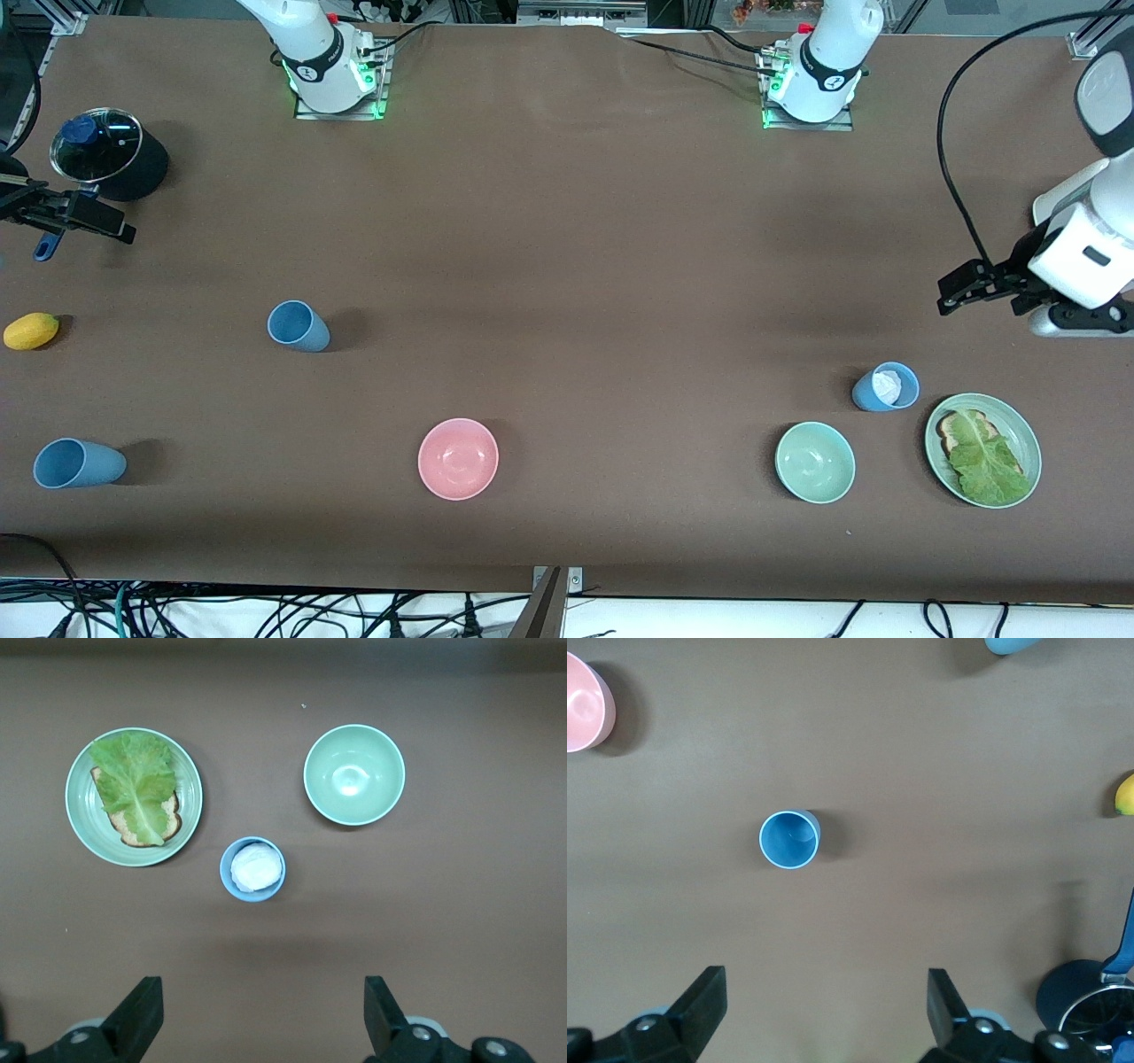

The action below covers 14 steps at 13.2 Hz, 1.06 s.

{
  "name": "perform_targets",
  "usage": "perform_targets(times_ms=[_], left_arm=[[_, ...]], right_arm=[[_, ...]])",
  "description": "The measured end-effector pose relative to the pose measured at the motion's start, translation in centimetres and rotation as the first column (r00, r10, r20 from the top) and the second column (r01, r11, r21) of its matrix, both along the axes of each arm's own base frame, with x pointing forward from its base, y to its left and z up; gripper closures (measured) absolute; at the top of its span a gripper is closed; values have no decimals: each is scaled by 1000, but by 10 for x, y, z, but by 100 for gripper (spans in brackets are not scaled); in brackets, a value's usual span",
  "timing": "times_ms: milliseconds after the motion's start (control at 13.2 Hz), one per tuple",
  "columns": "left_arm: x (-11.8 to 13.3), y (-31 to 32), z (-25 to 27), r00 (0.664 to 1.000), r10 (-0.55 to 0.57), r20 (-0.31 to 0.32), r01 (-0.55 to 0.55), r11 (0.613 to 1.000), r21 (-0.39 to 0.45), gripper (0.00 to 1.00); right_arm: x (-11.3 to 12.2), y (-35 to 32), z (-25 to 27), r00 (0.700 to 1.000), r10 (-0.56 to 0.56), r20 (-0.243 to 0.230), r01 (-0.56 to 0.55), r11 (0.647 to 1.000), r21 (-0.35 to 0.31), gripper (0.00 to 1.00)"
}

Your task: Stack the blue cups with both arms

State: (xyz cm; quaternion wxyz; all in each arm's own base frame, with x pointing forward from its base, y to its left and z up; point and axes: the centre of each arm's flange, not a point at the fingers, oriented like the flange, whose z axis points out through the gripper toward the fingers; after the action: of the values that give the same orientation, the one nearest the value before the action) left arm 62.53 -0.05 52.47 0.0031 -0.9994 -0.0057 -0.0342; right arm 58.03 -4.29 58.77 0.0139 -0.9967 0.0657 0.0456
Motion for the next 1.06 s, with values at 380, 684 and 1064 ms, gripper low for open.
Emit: perform_targets(times_ms=[380,684,1064], left_arm=[[21,10,-48,1000,-8,-16,8,1000,4,0],[36,21,-92,999,-25,-27,26,999,47,1],[40,55,-151,997,-75,8,75,995,60,1]], right_arm=[[0,0,0,1000,0,0,0,1000,0,0],[0,0,0,1000,0,0,0,1000,0,0],[0,0,0,1000,0,-1,0,1000,0,0]])
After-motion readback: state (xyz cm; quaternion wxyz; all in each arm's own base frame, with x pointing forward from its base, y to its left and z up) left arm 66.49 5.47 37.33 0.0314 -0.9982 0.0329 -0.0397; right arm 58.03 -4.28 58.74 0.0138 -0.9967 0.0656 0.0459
